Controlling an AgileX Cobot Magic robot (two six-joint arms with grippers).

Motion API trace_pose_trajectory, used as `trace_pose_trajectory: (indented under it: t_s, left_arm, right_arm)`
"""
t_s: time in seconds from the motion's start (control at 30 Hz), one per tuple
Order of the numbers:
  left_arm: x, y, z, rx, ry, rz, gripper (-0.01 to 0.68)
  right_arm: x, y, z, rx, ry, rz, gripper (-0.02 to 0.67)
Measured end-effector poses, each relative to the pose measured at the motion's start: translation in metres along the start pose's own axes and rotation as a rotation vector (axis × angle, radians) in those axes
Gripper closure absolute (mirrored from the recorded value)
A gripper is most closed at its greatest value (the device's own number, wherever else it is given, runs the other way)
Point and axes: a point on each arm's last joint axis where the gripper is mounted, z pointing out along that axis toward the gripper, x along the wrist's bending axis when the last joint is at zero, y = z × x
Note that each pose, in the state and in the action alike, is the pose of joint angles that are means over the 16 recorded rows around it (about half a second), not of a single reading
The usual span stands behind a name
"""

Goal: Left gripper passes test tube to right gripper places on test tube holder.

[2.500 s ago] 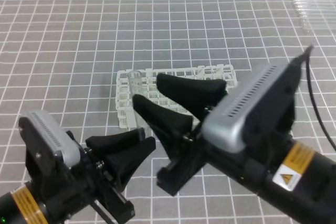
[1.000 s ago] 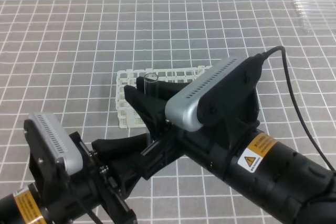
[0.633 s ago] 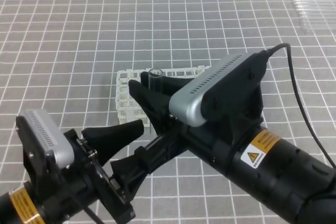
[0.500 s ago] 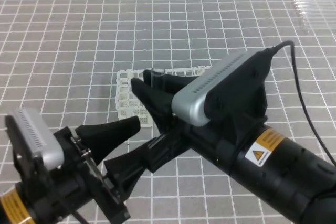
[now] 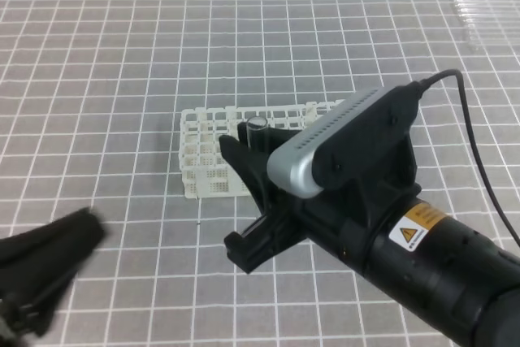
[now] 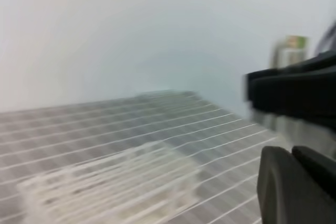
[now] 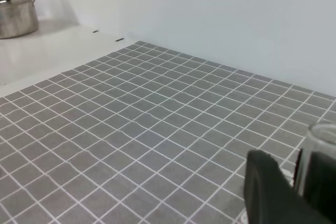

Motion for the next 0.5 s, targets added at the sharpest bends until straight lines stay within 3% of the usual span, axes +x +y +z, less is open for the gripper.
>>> trace_pose_trajectory:
  t_s: [0.23,0.5]
  left_arm:
    - [0.010,-0.015,-0.042,-0.043,0.120,-0.085,0.673]
    - [0.013,-0.050,-0.054,-0.059,0.109,-0.155,0.673]
  right_arm:
    - [0.000,-0.001,0.000,0.010,0.005,-0.001,0.564]
    - [0.001,-0.002,0.000,0.015,0.008,-0.005,0.564]
